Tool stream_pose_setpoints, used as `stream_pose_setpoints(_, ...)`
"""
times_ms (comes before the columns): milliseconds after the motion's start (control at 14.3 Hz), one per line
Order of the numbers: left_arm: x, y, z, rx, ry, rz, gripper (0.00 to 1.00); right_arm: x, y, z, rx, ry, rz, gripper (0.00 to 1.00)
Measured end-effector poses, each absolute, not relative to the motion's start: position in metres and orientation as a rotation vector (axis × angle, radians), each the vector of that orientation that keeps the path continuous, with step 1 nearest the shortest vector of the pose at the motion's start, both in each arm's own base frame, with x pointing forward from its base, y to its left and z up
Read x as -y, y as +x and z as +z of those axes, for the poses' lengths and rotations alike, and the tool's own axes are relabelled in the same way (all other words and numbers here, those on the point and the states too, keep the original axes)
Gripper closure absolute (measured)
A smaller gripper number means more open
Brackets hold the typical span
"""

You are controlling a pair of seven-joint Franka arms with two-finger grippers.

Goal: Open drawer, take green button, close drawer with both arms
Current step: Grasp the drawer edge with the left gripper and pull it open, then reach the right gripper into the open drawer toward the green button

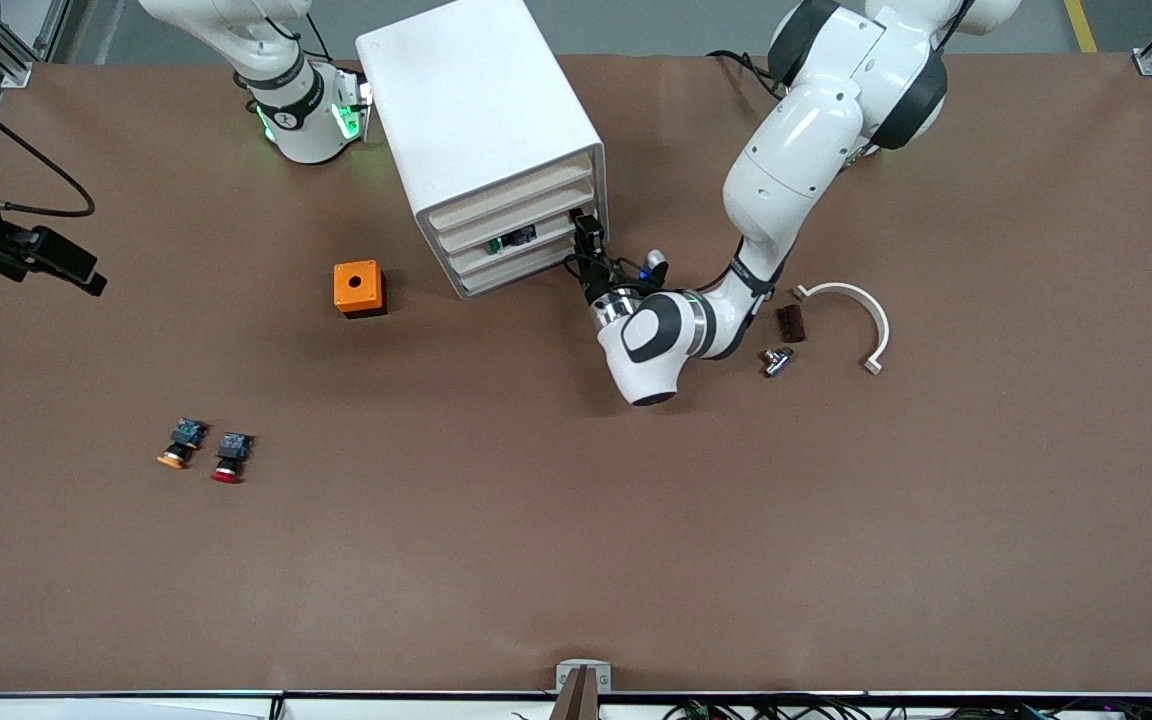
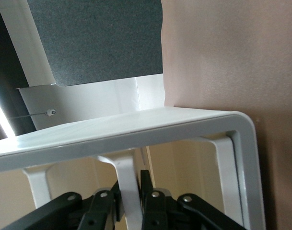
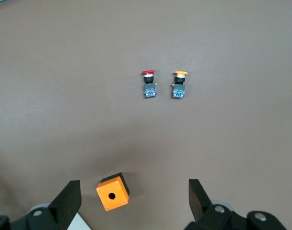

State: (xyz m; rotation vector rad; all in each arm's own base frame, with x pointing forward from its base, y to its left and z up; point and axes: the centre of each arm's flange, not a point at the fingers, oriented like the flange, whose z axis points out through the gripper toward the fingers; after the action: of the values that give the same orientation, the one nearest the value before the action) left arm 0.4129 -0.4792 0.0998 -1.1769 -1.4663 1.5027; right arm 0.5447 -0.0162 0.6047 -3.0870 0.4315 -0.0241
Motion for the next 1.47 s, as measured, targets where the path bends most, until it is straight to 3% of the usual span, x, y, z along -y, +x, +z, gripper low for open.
stream_pose_setpoints(838, 0.385, 0.515, 0.105, 1.668, -0.994, 1.724, 0.84, -0.147, 0.562, 0.540, -1.012, -2.981, 0.079, 0.00)
stream_pose_setpoints(908, 0.384, 0.517, 0.106, 1.670, -0.993, 1.728, 0.81, -0.163, 0.561, 0.535, -1.045, -2.962, 0.084, 0.00)
stream_pose_setpoints(1048, 0.386, 0.519, 0.109, 1.672, -1.000, 1.746, 0.63, -0.198, 0.559, 0.523, -1.109, -2.914, 0.102, 0.00)
stream_pose_setpoints(1188, 0.387, 0.523, 0.112, 1.658, -1.096, 1.807, 0.60, -0.235, 0.555, 0.507, -1.179, -2.881, 0.108, 0.00)
stream_pose_setpoints(1467, 0.387, 0.541, 0.130, 1.605, -1.394, 1.956, 0.19, -0.315, 0.539, 0.464, -1.322, -2.833, 0.107, 0.00)
